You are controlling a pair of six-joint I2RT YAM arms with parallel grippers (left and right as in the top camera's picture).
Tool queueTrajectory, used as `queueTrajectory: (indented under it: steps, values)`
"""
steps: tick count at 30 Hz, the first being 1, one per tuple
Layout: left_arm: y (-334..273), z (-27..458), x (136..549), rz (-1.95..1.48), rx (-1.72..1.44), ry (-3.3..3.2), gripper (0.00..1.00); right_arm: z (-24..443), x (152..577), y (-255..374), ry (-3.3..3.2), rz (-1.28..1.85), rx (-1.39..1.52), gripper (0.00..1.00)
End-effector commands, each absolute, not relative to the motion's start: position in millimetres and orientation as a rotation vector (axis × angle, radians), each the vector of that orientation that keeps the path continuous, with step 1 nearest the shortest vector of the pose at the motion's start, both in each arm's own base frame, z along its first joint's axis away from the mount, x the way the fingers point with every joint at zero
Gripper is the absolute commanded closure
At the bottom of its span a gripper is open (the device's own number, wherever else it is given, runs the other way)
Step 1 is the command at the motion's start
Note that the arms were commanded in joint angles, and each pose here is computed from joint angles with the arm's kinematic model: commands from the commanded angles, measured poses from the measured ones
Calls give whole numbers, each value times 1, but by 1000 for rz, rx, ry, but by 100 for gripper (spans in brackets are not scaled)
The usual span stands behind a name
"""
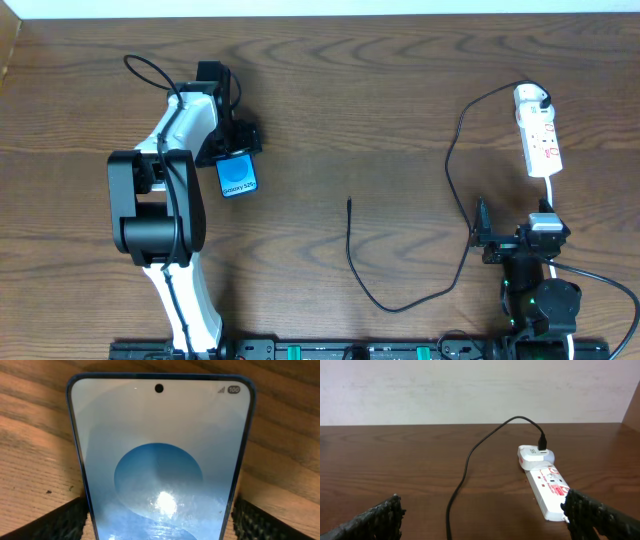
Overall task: Plug charger to phone and switch on socket
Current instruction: 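Close the left gripper on the phone's top edge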
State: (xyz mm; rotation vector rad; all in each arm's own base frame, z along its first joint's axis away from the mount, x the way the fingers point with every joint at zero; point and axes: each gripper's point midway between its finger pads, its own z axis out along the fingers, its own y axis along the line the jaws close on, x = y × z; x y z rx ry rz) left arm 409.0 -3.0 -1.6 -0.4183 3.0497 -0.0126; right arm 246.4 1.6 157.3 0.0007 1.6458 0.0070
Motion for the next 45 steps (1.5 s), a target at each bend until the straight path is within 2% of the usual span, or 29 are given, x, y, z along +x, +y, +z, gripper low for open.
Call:
queueTrajectory:
  steps: [1, 24, 35, 43, 45]
  values:
    - [0, -8, 402, 9, -441, 3071, 14, 156, 246, 4, 1646, 2, -17, 1]
    - [0, -8, 402, 9, -441, 3071, 22, 156, 246, 4, 1646, 2, -18, 1]
    - [0, -8, 401, 10, -441, 3075, 42, 156, 246, 4, 1646, 2, -17, 1]
    - [0, -8, 401, 10, -442, 3074, 41, 156, 246, 4, 1646, 2, -17, 1]
    - [0, -8, 401, 10, -442, 3074, 29, 157, 246, 4, 1646, 2, -17, 1]
